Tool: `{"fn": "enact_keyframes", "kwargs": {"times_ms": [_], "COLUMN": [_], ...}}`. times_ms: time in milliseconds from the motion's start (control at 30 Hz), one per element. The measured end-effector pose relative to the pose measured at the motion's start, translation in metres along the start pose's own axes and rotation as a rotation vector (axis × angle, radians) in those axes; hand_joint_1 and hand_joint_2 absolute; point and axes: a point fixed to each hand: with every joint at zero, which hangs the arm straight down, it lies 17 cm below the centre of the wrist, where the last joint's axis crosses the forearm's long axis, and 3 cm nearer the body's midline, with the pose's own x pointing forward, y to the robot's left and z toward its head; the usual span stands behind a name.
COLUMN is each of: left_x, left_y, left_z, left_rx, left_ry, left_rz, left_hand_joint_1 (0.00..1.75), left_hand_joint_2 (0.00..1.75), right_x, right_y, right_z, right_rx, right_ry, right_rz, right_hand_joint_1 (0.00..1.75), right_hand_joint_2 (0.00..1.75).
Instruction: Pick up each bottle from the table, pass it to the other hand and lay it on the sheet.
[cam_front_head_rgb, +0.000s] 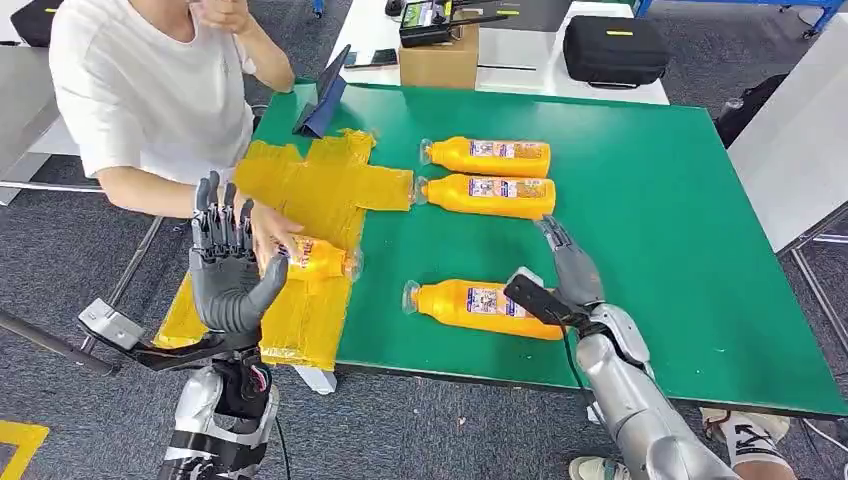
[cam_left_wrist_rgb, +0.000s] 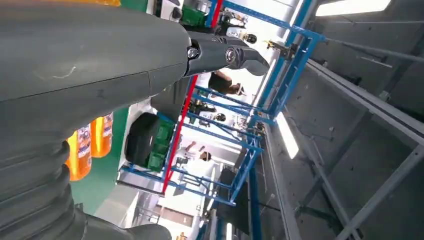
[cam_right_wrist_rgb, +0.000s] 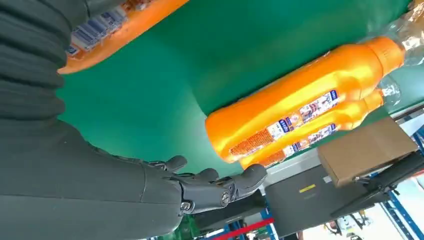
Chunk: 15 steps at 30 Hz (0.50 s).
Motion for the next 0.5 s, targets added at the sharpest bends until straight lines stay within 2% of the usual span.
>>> {"fn": "enact_keyframes", "kwargs": {"times_ms": [100, 300, 500], "left_x": [0.0, -0.002, -0.004], "left_y": [0.0, -0.001, -0.005], "left_z": [0.0, 0.0, 0.0], "left_rx": [0.0, -0.003, -0.012], "left_ry": [0.0, 0.003, -0.001], "left_rz": [0.0, 0.001, 0.008], "left_hand_joint_1": [0.0, 0.0, 0.0], "left_hand_joint_2": [1.75, 1.75, 1.75], "right_x": [0.002, 0.031, 0.103], "right_y": [0.002, 0.011, -0.026], "right_z": [-0.001, -0.003, -0.004], "right_rx": [0.007, 0.003, -0.142], "right_ry": [-0.007, -0.09, -0.258], "right_rz": [-0.005, -0.051, -0.344], "right_hand_joint_1": [0.0, 0.0, 0.0], "right_hand_joint_2": [1.75, 1.75, 1.75]}}
